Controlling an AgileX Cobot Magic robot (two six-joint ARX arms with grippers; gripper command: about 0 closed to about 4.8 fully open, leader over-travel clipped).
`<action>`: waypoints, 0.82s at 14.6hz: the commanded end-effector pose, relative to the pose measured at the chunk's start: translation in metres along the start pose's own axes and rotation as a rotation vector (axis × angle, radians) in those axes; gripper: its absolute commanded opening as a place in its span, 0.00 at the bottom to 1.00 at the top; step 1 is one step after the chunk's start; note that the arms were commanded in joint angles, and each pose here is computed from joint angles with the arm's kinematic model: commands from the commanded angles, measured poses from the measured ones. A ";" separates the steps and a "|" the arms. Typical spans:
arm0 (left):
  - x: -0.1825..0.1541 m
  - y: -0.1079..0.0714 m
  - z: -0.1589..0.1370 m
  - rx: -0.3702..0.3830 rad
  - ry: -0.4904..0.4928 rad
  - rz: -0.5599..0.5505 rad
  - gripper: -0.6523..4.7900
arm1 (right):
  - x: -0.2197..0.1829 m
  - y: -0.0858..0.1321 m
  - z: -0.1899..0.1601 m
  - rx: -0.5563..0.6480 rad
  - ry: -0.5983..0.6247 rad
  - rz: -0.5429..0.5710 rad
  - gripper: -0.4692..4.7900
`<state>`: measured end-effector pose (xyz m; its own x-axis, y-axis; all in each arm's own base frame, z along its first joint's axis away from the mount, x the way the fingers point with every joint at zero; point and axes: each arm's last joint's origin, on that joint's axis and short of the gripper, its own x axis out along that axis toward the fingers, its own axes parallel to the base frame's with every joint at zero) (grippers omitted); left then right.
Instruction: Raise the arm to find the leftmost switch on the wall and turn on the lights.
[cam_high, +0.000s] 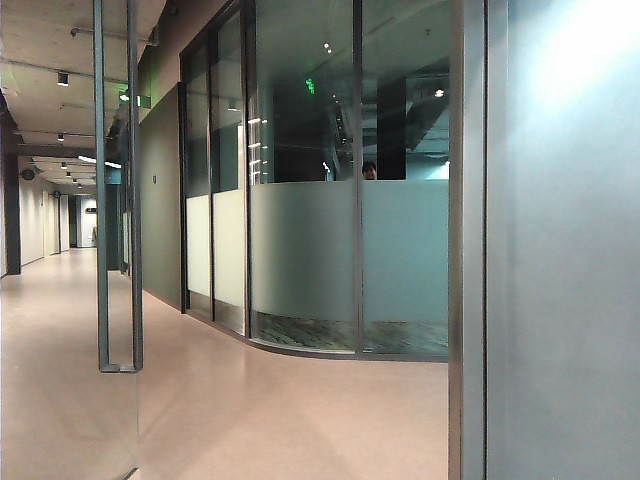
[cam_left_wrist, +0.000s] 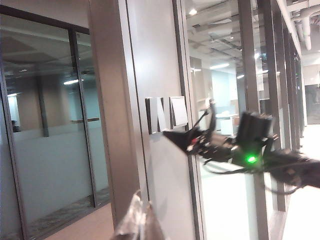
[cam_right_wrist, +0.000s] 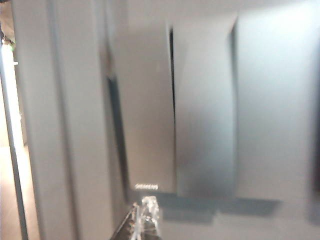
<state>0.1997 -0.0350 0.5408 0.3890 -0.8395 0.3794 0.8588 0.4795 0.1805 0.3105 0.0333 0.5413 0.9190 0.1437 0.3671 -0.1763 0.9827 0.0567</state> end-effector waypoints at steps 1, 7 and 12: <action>-0.001 -0.002 0.003 0.011 -0.008 -0.007 0.11 | -0.022 0.005 0.021 0.000 0.032 0.058 0.09; -0.001 0.001 -0.005 -0.074 0.049 0.011 0.11 | -0.116 0.011 0.033 0.004 0.067 0.079 0.09; -0.003 0.000 -0.009 -0.125 0.087 0.049 0.11 | -0.203 0.011 -0.009 0.037 0.091 0.050 0.09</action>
<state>0.2051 -0.0353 0.5313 0.4385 -0.8441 0.3085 0.8779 0.4758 0.0539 0.1324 0.0173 0.4630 0.9397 0.2184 0.2632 -0.2412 0.9688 0.0574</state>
